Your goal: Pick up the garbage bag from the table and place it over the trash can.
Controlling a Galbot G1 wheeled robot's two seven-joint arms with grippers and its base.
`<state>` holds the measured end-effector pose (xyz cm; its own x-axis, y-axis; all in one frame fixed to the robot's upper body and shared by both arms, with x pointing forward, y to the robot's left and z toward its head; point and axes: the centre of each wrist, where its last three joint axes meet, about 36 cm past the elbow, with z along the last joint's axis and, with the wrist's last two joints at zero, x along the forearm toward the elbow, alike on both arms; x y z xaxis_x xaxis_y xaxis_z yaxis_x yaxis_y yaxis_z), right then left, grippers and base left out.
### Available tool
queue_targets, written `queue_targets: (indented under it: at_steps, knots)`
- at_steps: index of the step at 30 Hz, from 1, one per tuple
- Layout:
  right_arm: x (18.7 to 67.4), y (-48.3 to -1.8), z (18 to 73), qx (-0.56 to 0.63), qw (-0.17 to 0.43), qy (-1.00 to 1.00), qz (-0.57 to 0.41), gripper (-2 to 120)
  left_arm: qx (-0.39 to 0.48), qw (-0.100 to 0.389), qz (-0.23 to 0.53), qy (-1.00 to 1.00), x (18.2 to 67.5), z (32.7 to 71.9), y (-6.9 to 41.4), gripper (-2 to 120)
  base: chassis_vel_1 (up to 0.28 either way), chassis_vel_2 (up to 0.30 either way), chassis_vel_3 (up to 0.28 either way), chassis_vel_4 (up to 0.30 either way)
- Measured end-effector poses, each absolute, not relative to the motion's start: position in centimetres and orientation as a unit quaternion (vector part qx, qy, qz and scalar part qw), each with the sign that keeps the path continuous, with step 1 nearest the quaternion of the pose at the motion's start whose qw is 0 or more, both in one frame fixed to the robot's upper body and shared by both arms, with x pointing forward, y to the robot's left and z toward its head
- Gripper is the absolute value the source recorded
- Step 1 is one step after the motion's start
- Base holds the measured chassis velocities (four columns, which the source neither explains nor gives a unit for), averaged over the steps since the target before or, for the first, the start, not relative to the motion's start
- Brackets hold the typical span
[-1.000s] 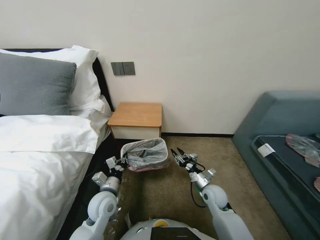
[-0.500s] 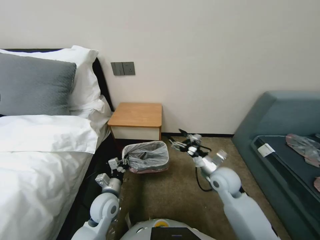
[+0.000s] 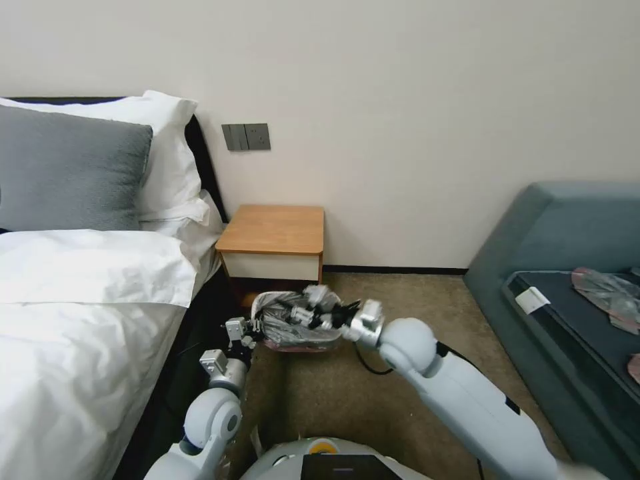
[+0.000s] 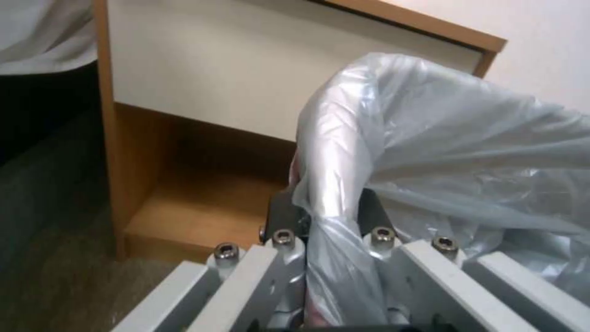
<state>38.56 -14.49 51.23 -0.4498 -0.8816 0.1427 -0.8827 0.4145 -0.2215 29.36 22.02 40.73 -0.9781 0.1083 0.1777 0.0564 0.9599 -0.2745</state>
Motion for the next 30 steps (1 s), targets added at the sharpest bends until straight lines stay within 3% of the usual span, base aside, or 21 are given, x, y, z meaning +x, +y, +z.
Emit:
queue_targets:
  at_steps: [1, 5, 6, 9, 30]
  knots:
    - [38.8, -14.1, 51.1, 0.529, 0.006, -0.834, 0.155, 25, -0.046, 0.094, 0.131, -0.986, 29.4, 40.7, 22.0, 4, 0.000, 0.000, 0.000, 0.000]
    - [38.8, -14.1, 51.1, 0.529, 0.006, -0.834, 0.155, 25, -0.046, 0.094, 0.131, -0.986, 29.4, 40.7, 22.0, 4, 0.000, 0.000, 0.000, 0.000]
    - [39.7, -13.8, 51.1, 0.532, 0.026, -0.822, 0.204, 9, -0.052, 0.090, 0.125, -0.987, 29.4, 40.6, 22.1, 4, 0.000, 0.000, 0.000, 0.000]
    - [40.0, -13.7, 51.1, 0.529, 0.043, -0.819, 0.218, 1, -0.057, 0.088, 0.122, -0.987, 29.3, 40.6, 22.2, 4, 0.000, 0.000, 0.000, 0.000]
    - [42.3, -13.2, 47.8, 0.491, 0.131, -0.819, 0.266, 0, -0.101, 0.058, 0.113, -0.987, 29.5, 41.2, 22.7, 4, 0.000, 0.000, 0.000, 0.000]
